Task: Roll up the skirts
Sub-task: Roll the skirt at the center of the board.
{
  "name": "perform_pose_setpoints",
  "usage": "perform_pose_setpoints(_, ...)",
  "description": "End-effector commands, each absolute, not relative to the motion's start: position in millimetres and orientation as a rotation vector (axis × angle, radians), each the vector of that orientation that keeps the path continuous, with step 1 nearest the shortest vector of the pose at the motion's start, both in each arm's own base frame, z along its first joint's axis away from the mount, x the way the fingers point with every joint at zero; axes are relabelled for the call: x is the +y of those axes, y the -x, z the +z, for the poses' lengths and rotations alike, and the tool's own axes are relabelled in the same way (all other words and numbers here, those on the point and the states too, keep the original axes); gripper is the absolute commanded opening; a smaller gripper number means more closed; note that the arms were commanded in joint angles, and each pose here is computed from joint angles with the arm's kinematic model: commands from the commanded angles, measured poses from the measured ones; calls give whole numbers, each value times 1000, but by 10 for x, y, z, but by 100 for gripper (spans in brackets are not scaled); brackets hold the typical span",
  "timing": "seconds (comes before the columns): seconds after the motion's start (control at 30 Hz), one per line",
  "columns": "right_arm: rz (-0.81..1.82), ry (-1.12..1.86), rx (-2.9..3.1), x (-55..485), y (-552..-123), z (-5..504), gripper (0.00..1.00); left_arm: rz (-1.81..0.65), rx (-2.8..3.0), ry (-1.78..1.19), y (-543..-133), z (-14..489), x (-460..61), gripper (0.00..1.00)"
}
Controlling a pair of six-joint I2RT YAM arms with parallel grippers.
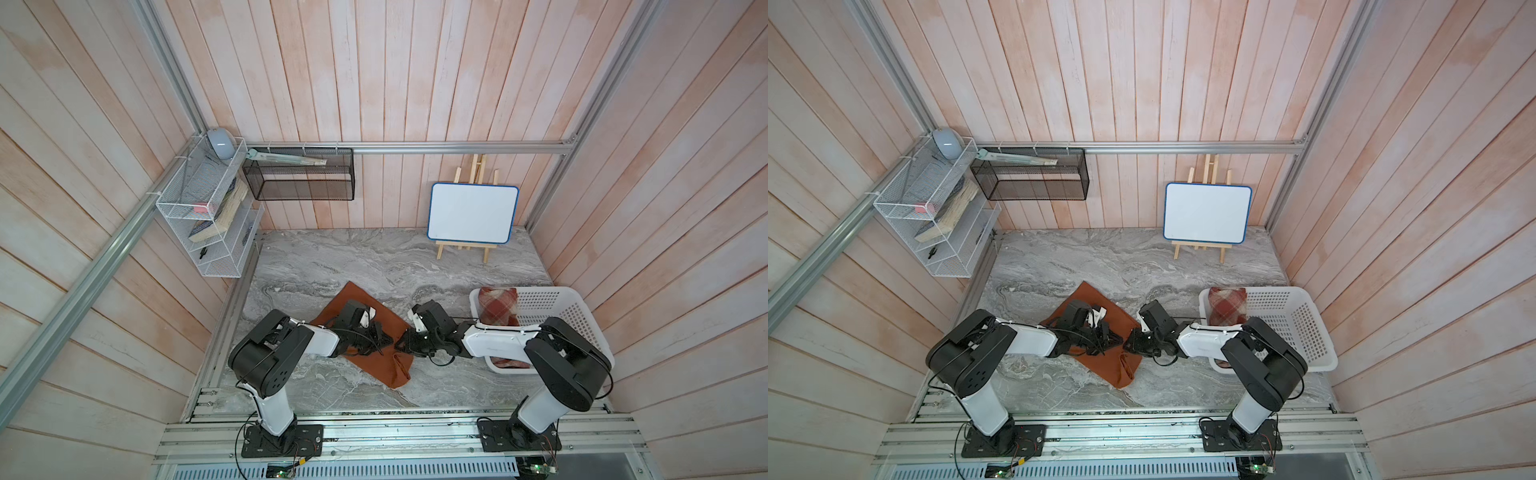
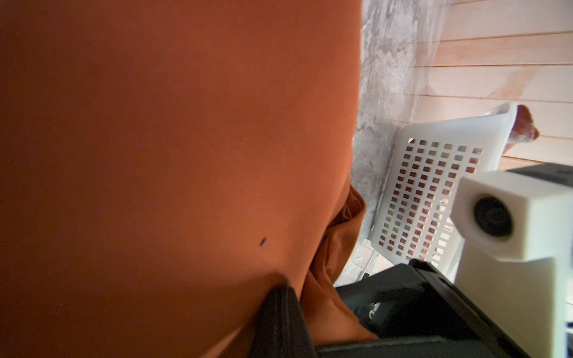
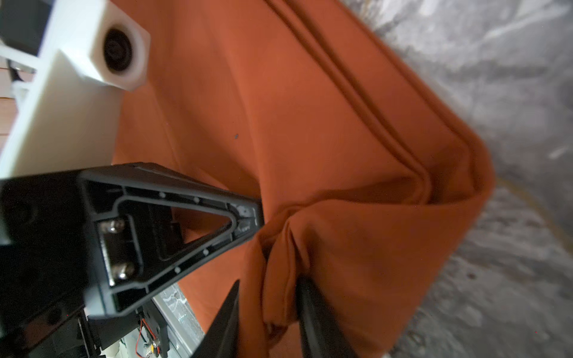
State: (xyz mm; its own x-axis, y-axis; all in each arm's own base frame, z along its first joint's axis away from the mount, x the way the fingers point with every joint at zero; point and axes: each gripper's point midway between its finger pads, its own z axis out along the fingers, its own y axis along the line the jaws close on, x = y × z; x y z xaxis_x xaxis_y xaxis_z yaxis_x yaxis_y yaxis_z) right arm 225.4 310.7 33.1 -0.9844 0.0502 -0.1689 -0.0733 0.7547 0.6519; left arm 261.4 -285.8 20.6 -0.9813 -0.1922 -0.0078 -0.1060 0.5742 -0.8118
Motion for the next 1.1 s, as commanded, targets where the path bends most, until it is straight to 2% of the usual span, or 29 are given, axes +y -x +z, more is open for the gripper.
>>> perform_pose_setpoints(0.0,952,-4,2769,3058,-2336,217,34,-1337,2756,348,-2456,112,-2690,0)
perform_pose_setpoints(0.13,941,-21,2778,3053,-2324,154,36,-1261,2701,314,-2488,400,-2573,0)
perform_pose_setpoints(0.27,948,-13,2785,3091,-2327,129,34,-1200,2688,72,-2320,789,-2648,0)
perform_pose_setpoints(0.4,953,-13,2799,3117,-2313,55,34,-1235,2633,-261,-1930,1158,-2868,0)
perform_pose_setpoints(0.5,955,-15,2806,3119,-2305,18,33,-1291,2613,-377,-1685,1279,-3010,0)
perform_pose_setpoints(0.83,956,-23,2824,3074,-2242,-35,34,-1236,2686,-623,-1298,1038,-3416,2)
perform_pose_setpoints(1.07,965,-23,2830,3054,-2199,-63,33,-838,2677,-441,-1647,973,-3221,0)
